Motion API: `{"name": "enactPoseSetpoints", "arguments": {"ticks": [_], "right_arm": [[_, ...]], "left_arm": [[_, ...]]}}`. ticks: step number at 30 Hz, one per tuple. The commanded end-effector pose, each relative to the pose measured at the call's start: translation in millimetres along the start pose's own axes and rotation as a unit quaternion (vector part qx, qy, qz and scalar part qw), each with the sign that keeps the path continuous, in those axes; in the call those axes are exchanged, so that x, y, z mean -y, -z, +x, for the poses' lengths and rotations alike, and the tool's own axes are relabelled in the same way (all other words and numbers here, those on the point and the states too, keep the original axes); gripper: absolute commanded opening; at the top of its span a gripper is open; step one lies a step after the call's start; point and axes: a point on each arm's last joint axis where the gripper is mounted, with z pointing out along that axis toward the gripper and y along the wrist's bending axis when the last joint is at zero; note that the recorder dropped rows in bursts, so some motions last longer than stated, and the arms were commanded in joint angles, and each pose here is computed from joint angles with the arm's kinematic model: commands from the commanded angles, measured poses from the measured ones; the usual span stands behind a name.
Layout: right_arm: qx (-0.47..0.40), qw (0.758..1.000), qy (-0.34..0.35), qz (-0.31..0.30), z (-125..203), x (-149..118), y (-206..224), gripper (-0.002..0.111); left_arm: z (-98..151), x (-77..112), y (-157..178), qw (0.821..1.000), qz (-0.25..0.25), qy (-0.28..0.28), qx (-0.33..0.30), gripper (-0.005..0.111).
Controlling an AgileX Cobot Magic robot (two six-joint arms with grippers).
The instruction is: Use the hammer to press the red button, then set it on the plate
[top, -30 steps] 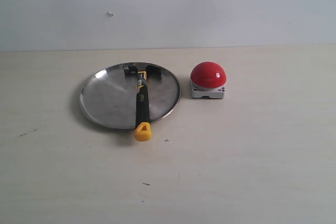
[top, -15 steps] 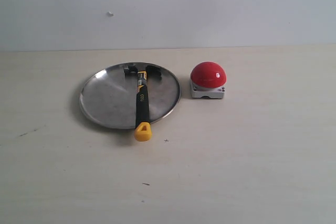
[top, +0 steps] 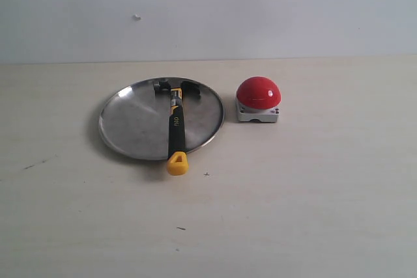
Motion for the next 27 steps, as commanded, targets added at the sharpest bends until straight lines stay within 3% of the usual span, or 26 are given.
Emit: {"name": "enactPoseSetpoints", "arguments": {"ticks": [1, 13, 27], "right_arm": [[0.004, 1.000, 0.005, 0.004, 0.7, 0.5, 0.0, 0.000], [0.004, 1.000, 0.005, 0.004, 0.7, 0.5, 0.0, 0.000], [0.004, 1.000, 0.005, 0.004, 0.7, 0.5, 0.0, 0.000]], "left_arm": [[19.3, -1.9, 3.6, 1.000, -0.007, -0.002, 0.011, 0.000], [54.9, -2.9, -1.9, 0.999, -0.008, 0.028, -0.017, 0.000], [58.8, -3.6, -1.7, 0.999, -0.013, 0.025, -0.039, 0.000]]}}
